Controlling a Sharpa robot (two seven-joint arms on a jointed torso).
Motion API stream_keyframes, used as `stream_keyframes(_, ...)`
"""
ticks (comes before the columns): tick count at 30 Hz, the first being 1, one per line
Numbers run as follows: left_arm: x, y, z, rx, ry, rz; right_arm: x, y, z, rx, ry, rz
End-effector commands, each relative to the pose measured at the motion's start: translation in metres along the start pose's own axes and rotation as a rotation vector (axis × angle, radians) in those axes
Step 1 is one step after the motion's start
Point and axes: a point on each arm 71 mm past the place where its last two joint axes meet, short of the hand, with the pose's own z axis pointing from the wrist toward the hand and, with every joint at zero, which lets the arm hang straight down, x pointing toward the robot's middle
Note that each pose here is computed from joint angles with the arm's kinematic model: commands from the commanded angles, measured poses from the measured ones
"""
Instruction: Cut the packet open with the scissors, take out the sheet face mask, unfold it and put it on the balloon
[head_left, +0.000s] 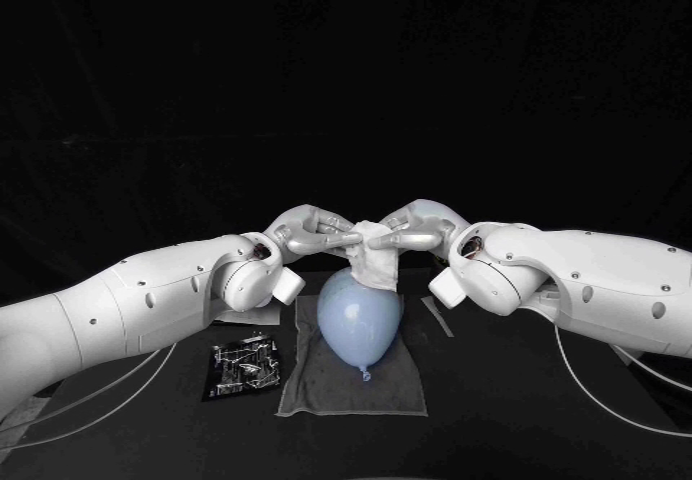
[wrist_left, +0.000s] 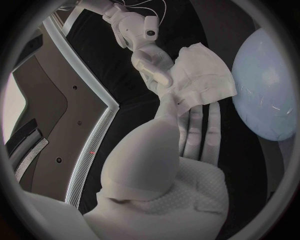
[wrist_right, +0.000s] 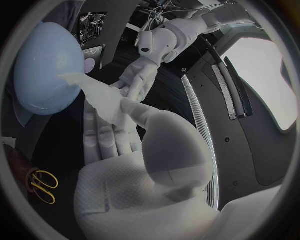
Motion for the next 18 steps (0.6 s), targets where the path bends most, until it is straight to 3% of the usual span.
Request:
stream_keyframes(1, -0.0012, -0.0038, 0.0010, 0.030, -0.030, -0.023, 0.001, 0.002, 0.001, -0.021, 0.006, 0.013)
stream_keyframes(7, -0.0013, -0.0034, 0.0009, 0.025, -0.028, -0.029, 0.001, 0.004, 0.000, -0.051, 0.012, 0.039)
stream_keyframes(18, -0.0048, -0.0016, 0.0002, 0.005, -0.040, -0.086, -0.010, 0.000, -0.001, -0.060, -0.030, 0.041)
